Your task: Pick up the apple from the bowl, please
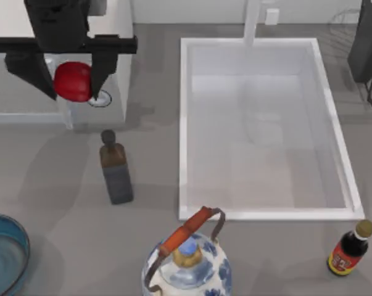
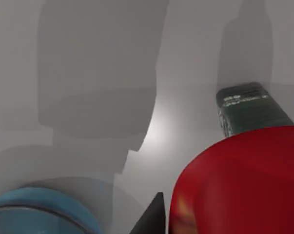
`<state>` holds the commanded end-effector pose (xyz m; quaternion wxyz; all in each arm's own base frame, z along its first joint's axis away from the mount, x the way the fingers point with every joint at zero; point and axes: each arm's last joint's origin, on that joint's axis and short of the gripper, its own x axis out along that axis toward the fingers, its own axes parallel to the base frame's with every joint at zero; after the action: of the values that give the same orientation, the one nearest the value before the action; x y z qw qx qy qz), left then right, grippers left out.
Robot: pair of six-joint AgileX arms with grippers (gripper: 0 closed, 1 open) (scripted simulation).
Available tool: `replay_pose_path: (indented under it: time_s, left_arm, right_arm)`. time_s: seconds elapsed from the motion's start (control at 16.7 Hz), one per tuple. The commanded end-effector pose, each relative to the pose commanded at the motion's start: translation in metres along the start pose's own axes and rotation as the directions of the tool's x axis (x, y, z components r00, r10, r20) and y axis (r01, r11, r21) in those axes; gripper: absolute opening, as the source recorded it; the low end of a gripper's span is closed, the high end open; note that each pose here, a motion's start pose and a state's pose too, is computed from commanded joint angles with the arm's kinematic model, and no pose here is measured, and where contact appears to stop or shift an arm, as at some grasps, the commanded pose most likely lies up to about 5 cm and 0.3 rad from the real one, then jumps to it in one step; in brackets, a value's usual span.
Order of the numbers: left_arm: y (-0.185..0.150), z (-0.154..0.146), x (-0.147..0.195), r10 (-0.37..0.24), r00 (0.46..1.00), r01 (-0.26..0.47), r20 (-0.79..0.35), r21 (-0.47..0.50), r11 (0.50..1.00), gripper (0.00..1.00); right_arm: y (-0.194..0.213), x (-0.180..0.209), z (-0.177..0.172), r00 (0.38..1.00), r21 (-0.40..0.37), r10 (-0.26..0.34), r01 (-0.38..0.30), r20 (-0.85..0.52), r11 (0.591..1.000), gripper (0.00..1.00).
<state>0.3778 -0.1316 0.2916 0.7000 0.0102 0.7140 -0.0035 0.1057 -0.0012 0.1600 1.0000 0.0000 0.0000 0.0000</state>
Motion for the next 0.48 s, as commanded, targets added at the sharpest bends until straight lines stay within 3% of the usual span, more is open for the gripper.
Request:
replay_pose_path:
  time_s: [0.24, 0.48]
  left_arm:
    - [-0.044, 0.015, 0.021, -0.009, 1.000, 0.009, 0.019, 0.001, 1.000, 0.00]
    - [-0.044, 0.015, 0.022, -0.008, 1.000, 0.008, 0.016, -0.001, 1.000, 0.00]
  right_arm:
    - [0.000, 0.000, 0.000, 1.000, 0.000, 0.000, 0.000, 0.000, 1.000, 1.00]
    - [0.000, 0.000, 0.000, 1.000, 0.000, 0.000, 0.000, 0.000, 1.000, 1.00]
